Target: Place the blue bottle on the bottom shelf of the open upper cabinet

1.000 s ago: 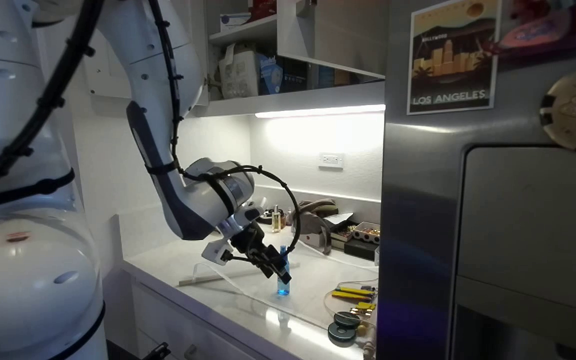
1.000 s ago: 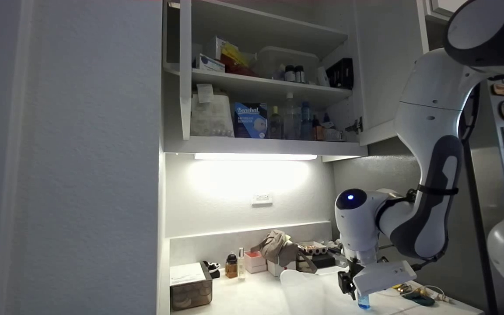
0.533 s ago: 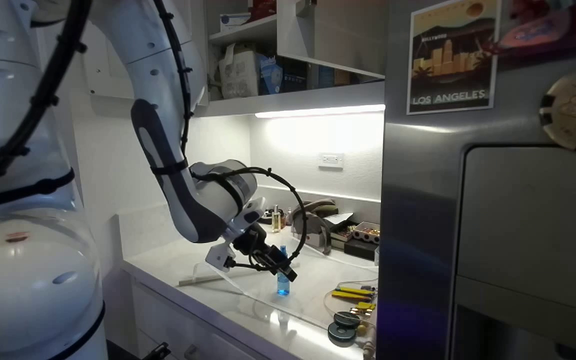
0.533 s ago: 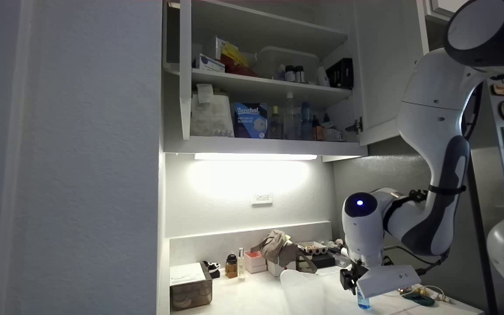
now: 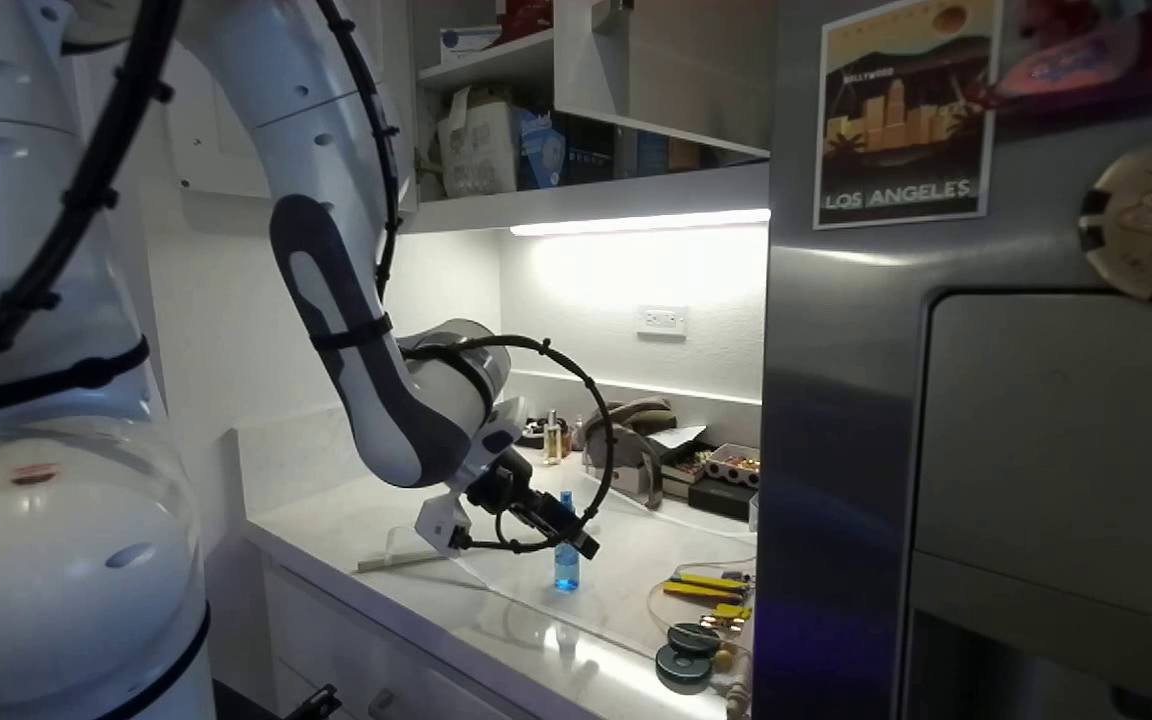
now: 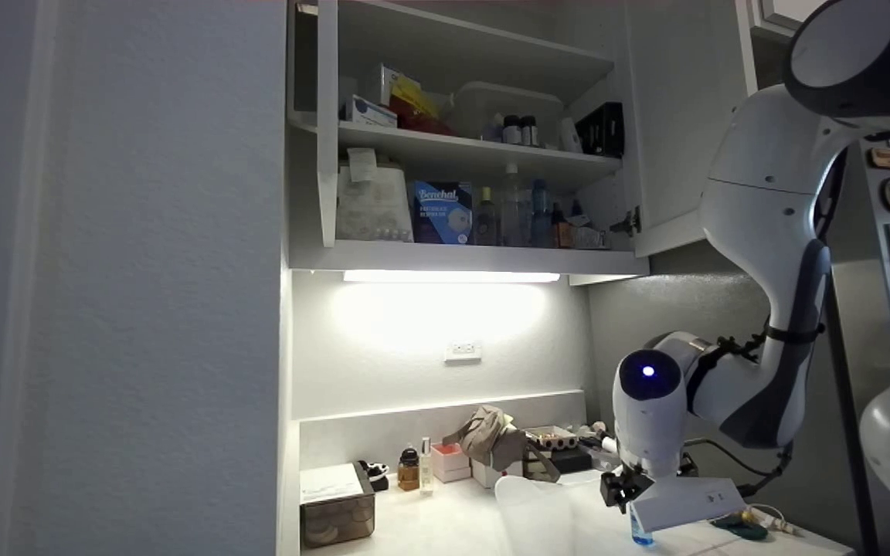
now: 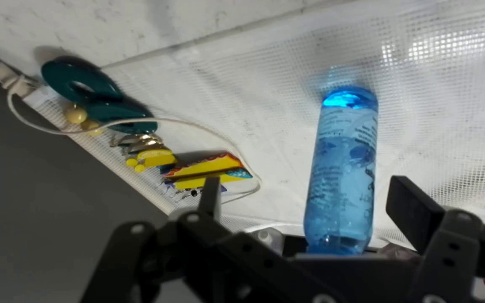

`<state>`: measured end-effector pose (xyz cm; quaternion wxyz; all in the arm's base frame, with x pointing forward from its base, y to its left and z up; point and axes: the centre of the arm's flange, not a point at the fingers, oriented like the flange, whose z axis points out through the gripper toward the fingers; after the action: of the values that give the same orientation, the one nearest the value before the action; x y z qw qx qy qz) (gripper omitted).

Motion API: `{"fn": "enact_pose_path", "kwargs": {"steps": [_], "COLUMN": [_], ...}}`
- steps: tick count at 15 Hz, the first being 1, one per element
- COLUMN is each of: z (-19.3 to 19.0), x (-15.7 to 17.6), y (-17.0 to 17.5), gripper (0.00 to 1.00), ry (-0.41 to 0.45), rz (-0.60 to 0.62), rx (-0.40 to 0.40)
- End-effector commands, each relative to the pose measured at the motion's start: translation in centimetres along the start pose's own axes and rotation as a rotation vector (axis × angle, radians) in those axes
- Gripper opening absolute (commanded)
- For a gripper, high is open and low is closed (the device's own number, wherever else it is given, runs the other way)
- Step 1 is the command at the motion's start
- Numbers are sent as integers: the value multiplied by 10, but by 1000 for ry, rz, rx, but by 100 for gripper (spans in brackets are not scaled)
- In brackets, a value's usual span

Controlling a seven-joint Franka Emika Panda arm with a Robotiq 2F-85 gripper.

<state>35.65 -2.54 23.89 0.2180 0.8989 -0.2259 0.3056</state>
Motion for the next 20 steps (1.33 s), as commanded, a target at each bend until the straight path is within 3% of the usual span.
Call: {"fn": "enact_pose_path", "kwargs": {"steps": [1,2,3,4,12,16,20], "z": [-27,-26,-26,-26,-24,-26,-32], "x": [-28,-29,-29,-30,-33,-29,5], "y": [16,16,15,14,7,8,16], "gripper": [100,100,75,74,12,9,9], "ry": [41,40,40,40,27,31,-35], "rz": [17,20,20,18,10,13,29], "rx": [-17,-15,-14,-14,-11,-14,-13]}}
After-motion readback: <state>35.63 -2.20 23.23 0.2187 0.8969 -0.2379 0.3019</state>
